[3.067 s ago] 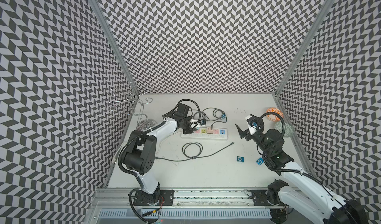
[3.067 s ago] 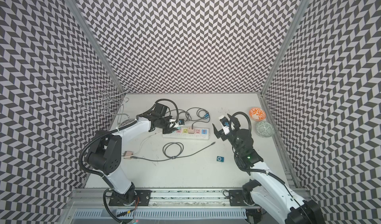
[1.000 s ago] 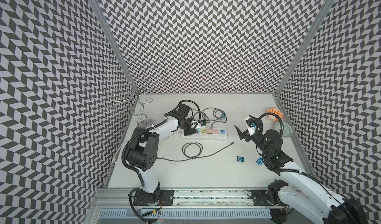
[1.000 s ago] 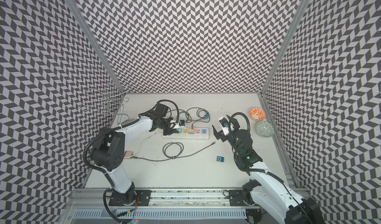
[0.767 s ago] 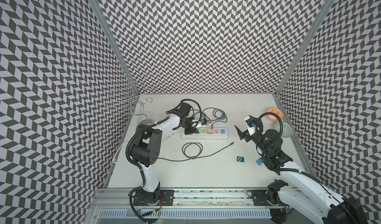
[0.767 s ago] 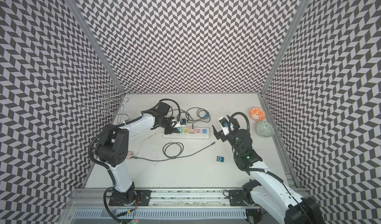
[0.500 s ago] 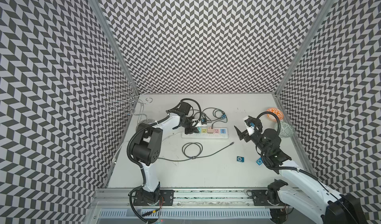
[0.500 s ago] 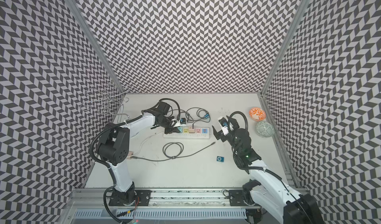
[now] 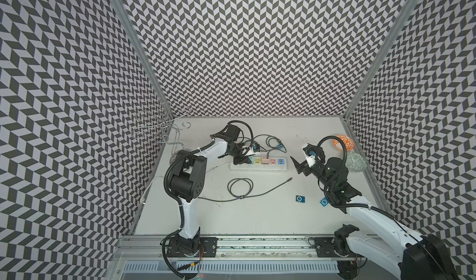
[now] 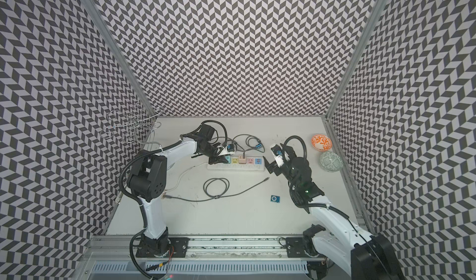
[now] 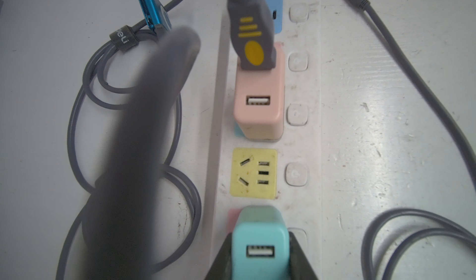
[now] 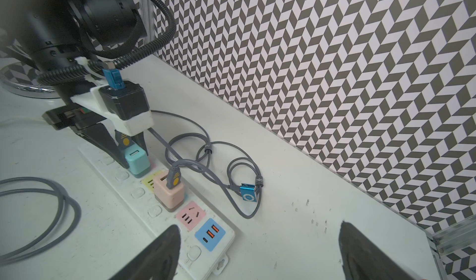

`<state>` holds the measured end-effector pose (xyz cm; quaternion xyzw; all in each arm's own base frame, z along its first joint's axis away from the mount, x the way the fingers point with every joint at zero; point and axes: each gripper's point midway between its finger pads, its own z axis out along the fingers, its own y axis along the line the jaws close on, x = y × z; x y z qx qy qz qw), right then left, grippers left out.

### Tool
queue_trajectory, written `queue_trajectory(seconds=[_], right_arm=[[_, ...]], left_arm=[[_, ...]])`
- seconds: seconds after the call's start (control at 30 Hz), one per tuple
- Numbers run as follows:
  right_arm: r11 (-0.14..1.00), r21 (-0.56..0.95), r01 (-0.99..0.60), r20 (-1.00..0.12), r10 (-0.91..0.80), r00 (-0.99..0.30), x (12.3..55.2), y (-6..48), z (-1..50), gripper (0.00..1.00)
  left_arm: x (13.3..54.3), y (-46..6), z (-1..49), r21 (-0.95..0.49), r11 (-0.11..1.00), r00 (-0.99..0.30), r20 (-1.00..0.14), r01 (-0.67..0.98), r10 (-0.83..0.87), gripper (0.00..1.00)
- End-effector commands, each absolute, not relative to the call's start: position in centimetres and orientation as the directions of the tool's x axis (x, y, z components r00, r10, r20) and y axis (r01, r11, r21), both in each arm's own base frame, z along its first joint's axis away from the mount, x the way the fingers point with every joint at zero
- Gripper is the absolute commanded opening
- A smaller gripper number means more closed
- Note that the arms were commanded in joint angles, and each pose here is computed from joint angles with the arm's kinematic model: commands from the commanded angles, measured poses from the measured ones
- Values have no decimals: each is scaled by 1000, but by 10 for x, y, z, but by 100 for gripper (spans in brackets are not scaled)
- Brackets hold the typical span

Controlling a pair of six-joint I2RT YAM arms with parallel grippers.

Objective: Charge mp3
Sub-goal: Insert the plug into the socket.

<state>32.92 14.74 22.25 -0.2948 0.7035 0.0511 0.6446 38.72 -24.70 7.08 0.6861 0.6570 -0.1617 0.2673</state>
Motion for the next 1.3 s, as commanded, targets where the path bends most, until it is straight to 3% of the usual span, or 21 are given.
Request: queue_trajectory(seconds=[0.0,0.33,0.6,0.63,0.67,0.9,1.27], right_arm=[[817,-319,-480,-941,-335,53,333,150,240,94],[804,-303,-511,-946,-320,58,331,156,241,94],[795,-296,-529,-947,-316,55,329,159,241,94],[794,-295,-532,-947,-315,55,329,160,241,94],[793,-293,-534,-948,-313,55,329,160,241,94],[788,-292,-543,-948,-313,56,328,162,241,94],[781,-296,-550,-945,-322,50,328,162,236,94]], left_arm=[[379,-232,36,109,15,40,-485,994,874,24],[404,-244,87,272,48,114,-548,961,829,38],[410,-248,98,305,56,133,-565,951,815,41],[410,-248,100,311,56,137,-567,949,812,98],[410,-249,102,316,57,143,-572,947,808,99],[414,-248,112,355,52,173,-573,933,801,98],[401,-239,110,277,27,154,-613,961,775,74]])
